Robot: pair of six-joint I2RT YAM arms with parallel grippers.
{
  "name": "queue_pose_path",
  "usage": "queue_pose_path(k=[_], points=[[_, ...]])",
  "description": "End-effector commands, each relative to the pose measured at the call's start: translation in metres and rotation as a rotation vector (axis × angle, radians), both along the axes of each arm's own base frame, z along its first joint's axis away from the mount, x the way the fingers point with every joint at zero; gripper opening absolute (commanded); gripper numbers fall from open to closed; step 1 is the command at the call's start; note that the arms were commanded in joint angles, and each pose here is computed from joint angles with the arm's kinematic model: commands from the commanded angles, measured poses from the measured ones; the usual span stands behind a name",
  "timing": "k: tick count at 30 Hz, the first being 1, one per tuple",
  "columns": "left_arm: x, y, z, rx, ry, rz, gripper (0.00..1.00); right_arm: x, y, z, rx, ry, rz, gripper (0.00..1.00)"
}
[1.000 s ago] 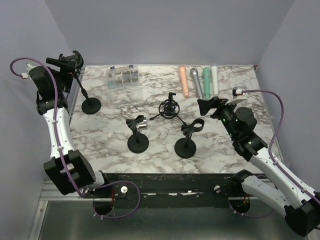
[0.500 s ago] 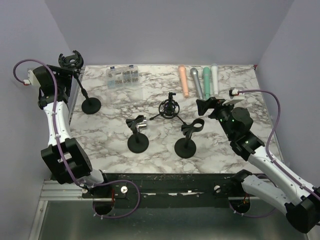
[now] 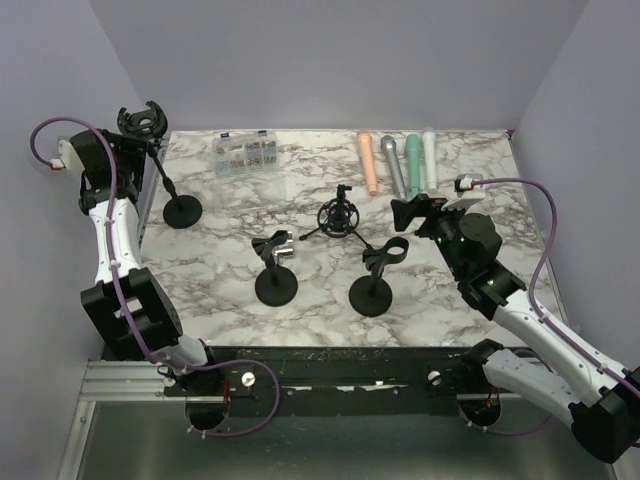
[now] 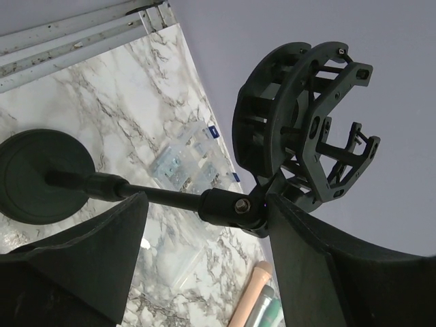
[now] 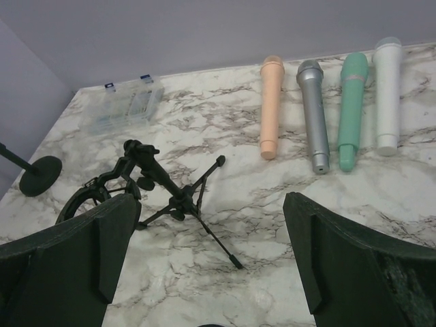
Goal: Remove the microphone from the stand
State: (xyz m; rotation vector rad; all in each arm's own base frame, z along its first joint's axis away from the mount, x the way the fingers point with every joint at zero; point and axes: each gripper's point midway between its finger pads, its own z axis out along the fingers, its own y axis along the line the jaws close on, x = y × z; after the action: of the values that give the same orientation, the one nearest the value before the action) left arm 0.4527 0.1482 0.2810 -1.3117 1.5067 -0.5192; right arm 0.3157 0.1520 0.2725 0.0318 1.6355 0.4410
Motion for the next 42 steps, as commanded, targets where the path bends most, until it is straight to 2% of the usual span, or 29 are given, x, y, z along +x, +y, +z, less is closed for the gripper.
queue_pose_path(k=[1,8,17,35,42], points=[[0.006,-0.002,0.006,0.011,-0.009,-0.007,0.73,0.003,-0.002,0.002,-0.001,-0.022,-0.025,0.99],[0.009,0.002,-0.003,0.012,0.025,-0.001,0.75,0.004,-0.002,0.001,-0.002,-0.020,-0.026,0.99],[-0.005,-0.002,-0.042,0.006,0.086,0.004,0.75,0.003,-0.002,0.000,0.001,-0.023,-0.024,0.99],[-0.045,-0.020,-0.167,-0.066,0.246,-0.001,0.74,0.004,0.000,-0.002,0.006,-0.023,-0.015,0.99],[-0.057,-0.028,-0.201,-0.103,0.282,-0.007,0.74,0.004,0.001,-0.004,0.007,-0.020,-0.013,1.00]])
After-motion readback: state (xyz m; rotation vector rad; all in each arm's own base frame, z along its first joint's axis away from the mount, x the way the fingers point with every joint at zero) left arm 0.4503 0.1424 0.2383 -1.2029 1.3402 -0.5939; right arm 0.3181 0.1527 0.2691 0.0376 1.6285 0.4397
